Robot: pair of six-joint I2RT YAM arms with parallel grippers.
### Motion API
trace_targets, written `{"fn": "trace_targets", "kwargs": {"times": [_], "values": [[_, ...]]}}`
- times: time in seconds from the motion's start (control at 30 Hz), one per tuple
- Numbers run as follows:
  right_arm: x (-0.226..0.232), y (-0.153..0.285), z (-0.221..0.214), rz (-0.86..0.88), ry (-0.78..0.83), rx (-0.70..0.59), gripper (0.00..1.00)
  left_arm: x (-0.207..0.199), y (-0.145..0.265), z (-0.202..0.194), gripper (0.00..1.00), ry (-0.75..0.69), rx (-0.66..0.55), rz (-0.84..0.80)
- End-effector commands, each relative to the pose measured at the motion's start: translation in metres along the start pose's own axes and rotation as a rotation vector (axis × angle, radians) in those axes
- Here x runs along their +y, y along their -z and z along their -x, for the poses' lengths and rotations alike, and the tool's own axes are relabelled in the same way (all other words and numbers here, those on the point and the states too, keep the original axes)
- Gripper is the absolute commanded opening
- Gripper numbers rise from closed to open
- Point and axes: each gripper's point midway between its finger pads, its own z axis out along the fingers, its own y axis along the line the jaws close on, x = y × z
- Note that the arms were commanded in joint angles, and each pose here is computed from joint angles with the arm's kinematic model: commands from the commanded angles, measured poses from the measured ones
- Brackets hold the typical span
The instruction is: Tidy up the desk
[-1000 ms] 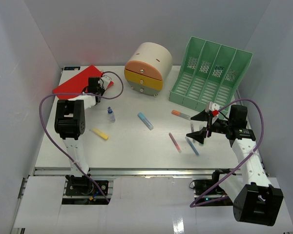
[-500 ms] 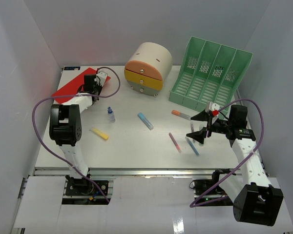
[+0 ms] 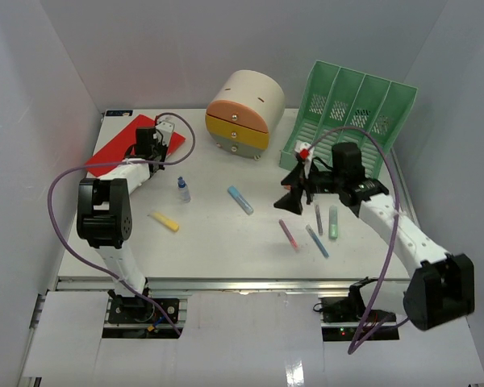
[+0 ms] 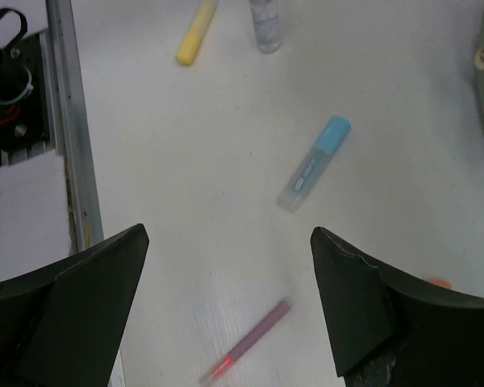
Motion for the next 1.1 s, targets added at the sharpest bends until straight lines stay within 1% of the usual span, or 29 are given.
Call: {"fn": "trace_targets", "kwargs": {"times": [0.0,0.07,0.1,0.13,0.2,0.23,0.3,0.37,0.43,0.47,0.5,0.57,0.63,0.7,0.77,0.87,0.9,0.97,1.07], "values": [[-0.02,-0.045,0.045,-0.036,-0.069,0.035,0.88,0.012,0.022,0.026,0.03,0.049,-0.084,-0.003],[-0.016,-0.062,0.05,0.007,-0.071,0.047,0.88,0.013,0.023,0.025,0.1,0.057,-0.082,0.004],[-0.012,-0.067,0.048,0.038,-0.076,0.053,0.89,0.013,0.024,0.025,0.18,0.065,-0.082,0.003],[-0.008,-0.07,0.053,0.08,-0.064,0.043,0.92,0.013,0.026,0.024,0.28,0.073,-0.079,0.0],[0.018,-0.069,0.059,0.251,-0.021,0.013,0.97,0.01,0.031,0.023,0.47,0.096,-0.077,-0.012],[0.025,-0.068,0.056,0.297,0.024,0.006,0.98,0.007,0.033,0.018,0.58,0.103,-0.071,-0.019],[0.038,-0.064,0.052,0.364,0.048,-0.006,0.96,0.01,0.04,0.011,0.72,0.117,-0.062,0.005],[0.045,-0.063,0.05,0.397,0.135,-0.018,0.92,0.017,0.047,-0.001,0.86,0.126,-0.034,0.061],[0.049,-0.061,0.05,0.401,0.147,-0.007,0.92,0.027,0.056,-0.014,0.96,0.201,-0.005,0.133],[0.05,-0.061,0.05,0.405,0.152,-0.008,0.91,0.035,0.063,-0.02,0.98,0.295,0.011,0.171],[0.051,-0.06,0.052,0.407,0.155,-0.013,0.92,0.055,0.072,-0.038,0.98,0.383,0.064,0.221],[0.052,-0.059,0.053,0.41,0.158,-0.018,0.92,0.059,0.084,-0.064,0.98,0.696,0.151,0.239],[0.054,-0.058,0.048,0.413,0.158,-0.016,0.92,0.064,0.1,-0.075,0.98,0.918,0.134,0.158],[0.058,-0.055,0.044,0.412,0.166,-0.02,0.92,0.055,0.11,-0.091,0.98,1.067,0.118,0.089],[0.061,-0.054,0.033,0.415,0.163,-0.023,0.91,0.069,0.128,-0.092,0.98,1.163,0.058,0.072],[0.07,-0.046,0.025,0.432,0.167,-0.041,0.91,0.081,0.139,-0.105,0.94,1.312,0.013,0.04],[0.072,-0.043,0.027,0.441,0.173,-0.056,0.91,0.087,0.14,-0.109,0.89,1.355,-0.01,0.04],[0.072,-0.038,0.025,0.447,0.173,-0.072,0.91,0.089,0.136,-0.108,0.83,1.417,-0.046,-0.029],[0.072,-0.034,0.022,0.449,0.166,-0.084,0.91,0.087,0.125,-0.104,0.74,1.457,-0.076,-0.116]]}}
